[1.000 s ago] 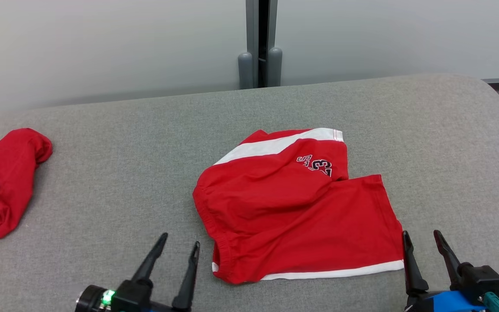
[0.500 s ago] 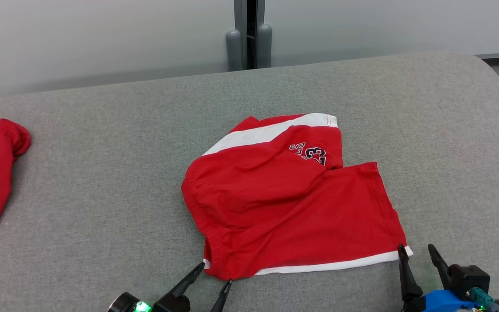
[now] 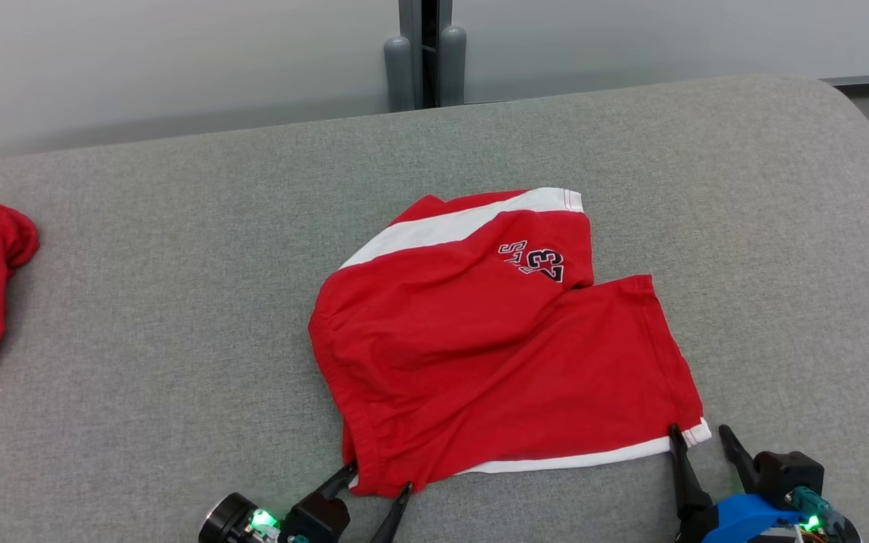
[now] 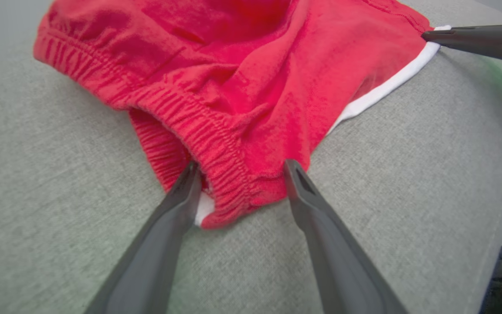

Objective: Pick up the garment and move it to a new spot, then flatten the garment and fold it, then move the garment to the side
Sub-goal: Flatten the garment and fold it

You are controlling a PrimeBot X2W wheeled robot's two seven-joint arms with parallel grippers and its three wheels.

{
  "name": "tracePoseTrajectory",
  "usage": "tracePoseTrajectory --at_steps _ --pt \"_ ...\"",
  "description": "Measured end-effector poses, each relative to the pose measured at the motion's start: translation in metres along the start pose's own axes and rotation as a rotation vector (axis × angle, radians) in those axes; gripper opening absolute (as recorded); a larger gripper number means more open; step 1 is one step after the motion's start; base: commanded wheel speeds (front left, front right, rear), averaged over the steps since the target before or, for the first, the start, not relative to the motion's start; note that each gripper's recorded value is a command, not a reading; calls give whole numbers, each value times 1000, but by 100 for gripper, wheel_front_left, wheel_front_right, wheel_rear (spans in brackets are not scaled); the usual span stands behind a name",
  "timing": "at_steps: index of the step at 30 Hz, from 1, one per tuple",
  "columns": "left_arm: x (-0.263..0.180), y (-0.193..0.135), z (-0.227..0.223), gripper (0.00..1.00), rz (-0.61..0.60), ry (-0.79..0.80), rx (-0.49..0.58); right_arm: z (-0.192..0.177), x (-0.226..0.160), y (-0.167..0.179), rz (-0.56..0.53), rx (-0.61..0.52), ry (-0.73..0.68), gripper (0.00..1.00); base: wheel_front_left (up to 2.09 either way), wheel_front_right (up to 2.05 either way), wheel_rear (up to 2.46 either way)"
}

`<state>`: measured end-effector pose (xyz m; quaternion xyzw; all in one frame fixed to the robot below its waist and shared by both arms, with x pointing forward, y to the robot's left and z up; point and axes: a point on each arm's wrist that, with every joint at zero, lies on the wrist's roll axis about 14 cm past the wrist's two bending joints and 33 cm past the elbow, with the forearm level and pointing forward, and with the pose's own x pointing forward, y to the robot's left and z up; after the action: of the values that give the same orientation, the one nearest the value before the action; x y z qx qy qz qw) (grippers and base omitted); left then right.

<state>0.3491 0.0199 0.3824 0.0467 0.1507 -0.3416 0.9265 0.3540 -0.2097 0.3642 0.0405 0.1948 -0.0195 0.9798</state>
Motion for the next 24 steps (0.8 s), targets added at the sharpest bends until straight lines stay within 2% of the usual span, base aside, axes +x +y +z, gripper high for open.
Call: tracePoseTrajectory --at_steps 1,2,3,4,5,6,11,14,24 --pt "1 -1 -1 100 -4 3 -1 -1 0 2 4 5 4 95 0 0 0" --pt "1 -2 -1 100 -9 6 0 -2 0 4 10 9 6 58 0 0 0" --pt "1 -3 -2 100 -12 7 -1 -3 0 6 15 13 8 41 0 0 0" --pt "1 -4 -2 100 -13 9 -8 -4 0 7 19 17 9 0 0 0 0" --pt "2 -4 -2 36 -15 10 -11 -4 0 9 23 22 9 0 0 0 0" --pt "2 -5 -3 0 -17 11 -12 -3 0 11 31 23 9 0 0 0 0" --pt "2 -8 2 0 -28 -4 -15 8 3 18 60 13 -21 0 0 0 0" --pt "6 -4 25 0 -19 -73 -26 29 7 20 73 -2 -86 0 0 0 0" --pt "36 48 119 0 37 -311 92 143 43 43 165 -109 -376 0 0 0 0"
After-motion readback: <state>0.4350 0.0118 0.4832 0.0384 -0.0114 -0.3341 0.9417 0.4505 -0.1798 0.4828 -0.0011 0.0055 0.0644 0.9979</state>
